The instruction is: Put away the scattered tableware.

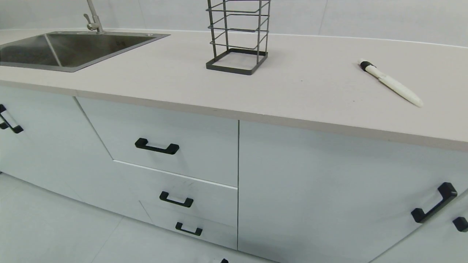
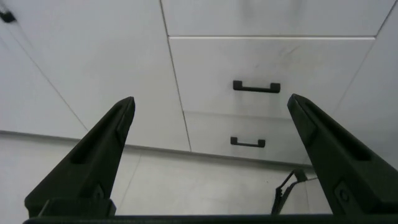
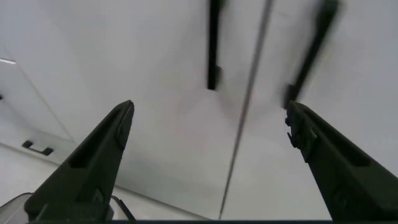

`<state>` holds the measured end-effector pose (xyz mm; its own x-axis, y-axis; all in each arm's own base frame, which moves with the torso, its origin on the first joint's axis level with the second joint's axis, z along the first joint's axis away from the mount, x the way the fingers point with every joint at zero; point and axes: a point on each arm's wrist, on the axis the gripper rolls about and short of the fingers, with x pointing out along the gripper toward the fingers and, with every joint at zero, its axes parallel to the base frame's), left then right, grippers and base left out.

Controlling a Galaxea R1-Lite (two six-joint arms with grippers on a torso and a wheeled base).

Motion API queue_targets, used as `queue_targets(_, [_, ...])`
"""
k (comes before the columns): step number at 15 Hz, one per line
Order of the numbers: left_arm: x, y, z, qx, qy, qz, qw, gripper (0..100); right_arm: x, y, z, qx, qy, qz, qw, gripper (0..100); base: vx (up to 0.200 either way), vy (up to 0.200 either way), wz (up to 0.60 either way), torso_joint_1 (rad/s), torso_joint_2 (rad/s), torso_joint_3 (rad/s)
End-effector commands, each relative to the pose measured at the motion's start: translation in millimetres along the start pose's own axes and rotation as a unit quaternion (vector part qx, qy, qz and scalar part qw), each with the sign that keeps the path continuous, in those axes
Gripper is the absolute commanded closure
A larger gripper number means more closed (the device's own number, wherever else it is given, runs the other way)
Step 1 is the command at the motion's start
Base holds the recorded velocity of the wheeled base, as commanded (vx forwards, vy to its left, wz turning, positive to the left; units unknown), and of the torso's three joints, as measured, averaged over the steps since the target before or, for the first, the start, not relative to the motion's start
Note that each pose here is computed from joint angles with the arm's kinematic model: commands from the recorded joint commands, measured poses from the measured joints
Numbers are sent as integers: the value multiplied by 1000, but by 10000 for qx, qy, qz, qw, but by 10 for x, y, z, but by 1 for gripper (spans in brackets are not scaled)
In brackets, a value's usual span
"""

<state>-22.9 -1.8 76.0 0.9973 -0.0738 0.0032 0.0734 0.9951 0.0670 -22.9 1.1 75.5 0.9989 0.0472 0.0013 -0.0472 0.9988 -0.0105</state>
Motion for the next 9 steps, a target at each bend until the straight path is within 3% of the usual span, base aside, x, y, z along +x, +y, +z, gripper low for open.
queue_targets(1, [1,2,-2,-150,3,47,9999,0,1,0,0,-1,6,2,10000,0,0,0,0,0,0,0])
queue_targets(4, [1,2,-6,-236,26,54,9997,0,1,0,0,-1,6,2,10000,0,0,0,-600,-1,4,-1])
queue_targets(9, [1,2,-6,-244,26,54,9997,0,1,0,0,-9,6,2,10000,0,0,0,0,0,0,0])
